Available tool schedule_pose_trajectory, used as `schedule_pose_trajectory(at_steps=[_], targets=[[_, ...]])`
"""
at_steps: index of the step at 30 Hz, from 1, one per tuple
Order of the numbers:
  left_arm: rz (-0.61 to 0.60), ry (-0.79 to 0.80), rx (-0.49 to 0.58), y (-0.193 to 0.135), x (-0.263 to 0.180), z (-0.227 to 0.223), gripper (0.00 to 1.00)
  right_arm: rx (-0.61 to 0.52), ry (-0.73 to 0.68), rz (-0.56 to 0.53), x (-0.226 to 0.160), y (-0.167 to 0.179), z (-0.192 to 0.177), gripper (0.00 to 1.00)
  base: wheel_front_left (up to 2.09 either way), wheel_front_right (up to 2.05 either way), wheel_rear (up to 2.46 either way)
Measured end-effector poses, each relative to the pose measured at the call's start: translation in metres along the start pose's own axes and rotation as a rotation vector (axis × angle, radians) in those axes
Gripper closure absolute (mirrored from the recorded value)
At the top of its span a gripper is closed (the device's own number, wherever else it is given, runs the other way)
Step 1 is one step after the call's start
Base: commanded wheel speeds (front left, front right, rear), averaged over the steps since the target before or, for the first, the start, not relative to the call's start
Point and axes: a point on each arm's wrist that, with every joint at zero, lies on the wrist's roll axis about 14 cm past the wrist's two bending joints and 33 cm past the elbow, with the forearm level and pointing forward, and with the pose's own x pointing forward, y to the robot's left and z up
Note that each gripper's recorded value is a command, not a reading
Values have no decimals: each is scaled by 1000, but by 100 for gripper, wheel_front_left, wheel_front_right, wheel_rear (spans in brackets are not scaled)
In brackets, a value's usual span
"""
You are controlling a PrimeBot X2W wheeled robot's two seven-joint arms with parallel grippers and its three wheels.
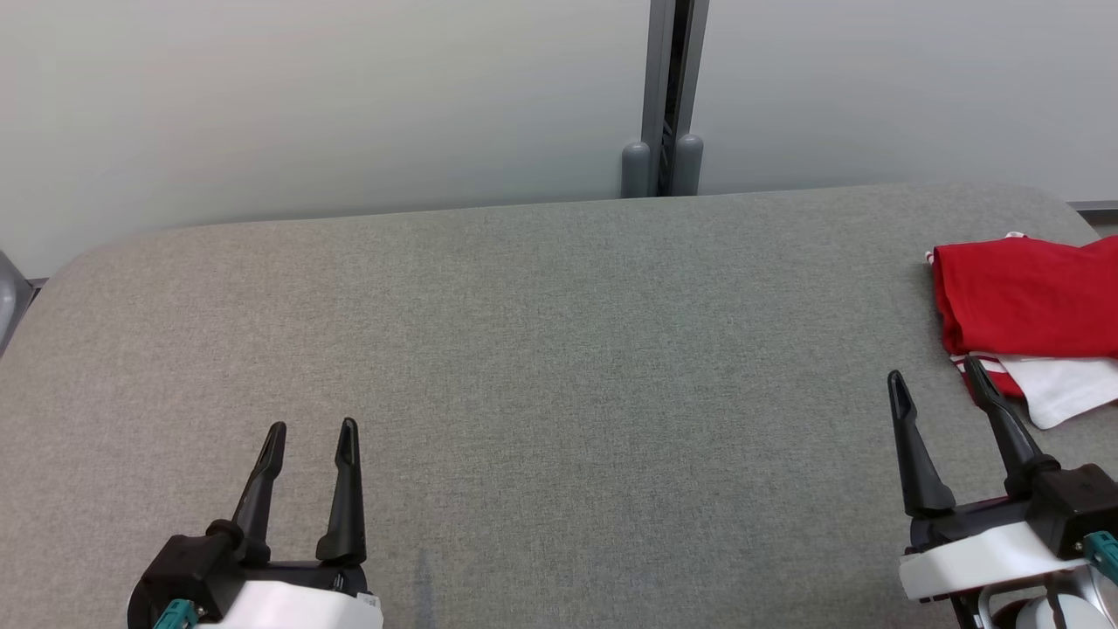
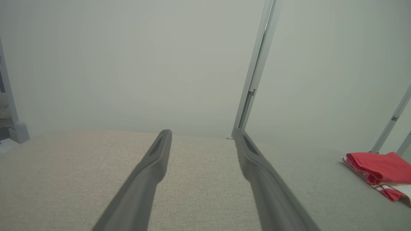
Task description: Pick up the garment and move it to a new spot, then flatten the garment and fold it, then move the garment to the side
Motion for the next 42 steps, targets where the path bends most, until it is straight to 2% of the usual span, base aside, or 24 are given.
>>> schedule_pose_trajectory(at_steps=[42], targets=[[37,44,-30,9,-2,-14,0,15,18,9,2,4,-7,0,0,0,0]])
